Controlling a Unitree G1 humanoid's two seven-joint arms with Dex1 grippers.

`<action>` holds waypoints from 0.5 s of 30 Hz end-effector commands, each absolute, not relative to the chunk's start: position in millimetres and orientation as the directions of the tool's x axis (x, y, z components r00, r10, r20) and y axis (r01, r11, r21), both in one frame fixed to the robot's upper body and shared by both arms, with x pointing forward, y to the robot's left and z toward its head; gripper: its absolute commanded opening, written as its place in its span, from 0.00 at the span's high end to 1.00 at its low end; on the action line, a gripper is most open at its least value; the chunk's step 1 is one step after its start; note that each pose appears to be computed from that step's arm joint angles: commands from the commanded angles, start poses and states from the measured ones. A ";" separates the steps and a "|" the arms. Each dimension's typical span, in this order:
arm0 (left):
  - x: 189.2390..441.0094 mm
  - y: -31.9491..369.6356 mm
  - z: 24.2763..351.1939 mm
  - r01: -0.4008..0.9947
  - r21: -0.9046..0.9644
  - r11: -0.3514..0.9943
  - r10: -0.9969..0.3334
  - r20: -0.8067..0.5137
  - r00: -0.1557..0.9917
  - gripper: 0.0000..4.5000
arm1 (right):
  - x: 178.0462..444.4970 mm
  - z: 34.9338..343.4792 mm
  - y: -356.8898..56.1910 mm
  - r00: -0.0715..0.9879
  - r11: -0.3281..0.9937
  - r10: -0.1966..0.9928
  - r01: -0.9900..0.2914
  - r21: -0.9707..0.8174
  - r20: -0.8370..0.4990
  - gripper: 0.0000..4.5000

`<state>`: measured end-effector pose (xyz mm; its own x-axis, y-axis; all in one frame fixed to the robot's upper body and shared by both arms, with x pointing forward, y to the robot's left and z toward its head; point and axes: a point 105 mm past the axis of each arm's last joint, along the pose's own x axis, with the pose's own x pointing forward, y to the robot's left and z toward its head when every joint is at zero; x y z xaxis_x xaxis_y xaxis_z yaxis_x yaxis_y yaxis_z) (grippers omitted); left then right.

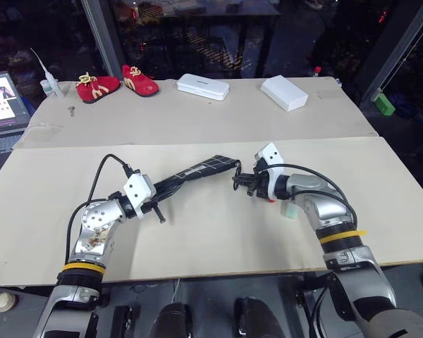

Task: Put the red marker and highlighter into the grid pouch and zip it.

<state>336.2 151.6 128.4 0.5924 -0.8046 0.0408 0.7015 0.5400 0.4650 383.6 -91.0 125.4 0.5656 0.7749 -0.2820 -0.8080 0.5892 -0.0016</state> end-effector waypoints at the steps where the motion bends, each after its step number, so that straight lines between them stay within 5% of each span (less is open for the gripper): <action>1: 334.4 152.8 137.7 0.682 0.491 0.542 -0.806 0.072 0.588 1.00 | 378.3 152.3 -79.0 0.520 0.515 0.825 -0.853 -0.084 -0.220 0.99; 15: 337.0 145.7 134.8 0.700 0.479 0.529 -0.819 0.073 0.569 1.00 | 365.1 156.4 -19.4 0.394 0.347 0.877 -0.916 -0.203 -0.275 0.99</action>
<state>336.6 149.3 123.3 0.5874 -0.8081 0.0426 0.7134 0.5419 0.4443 364.6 -27.9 139.0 0.4076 0.8563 -0.3171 -0.9131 0.3773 -0.1548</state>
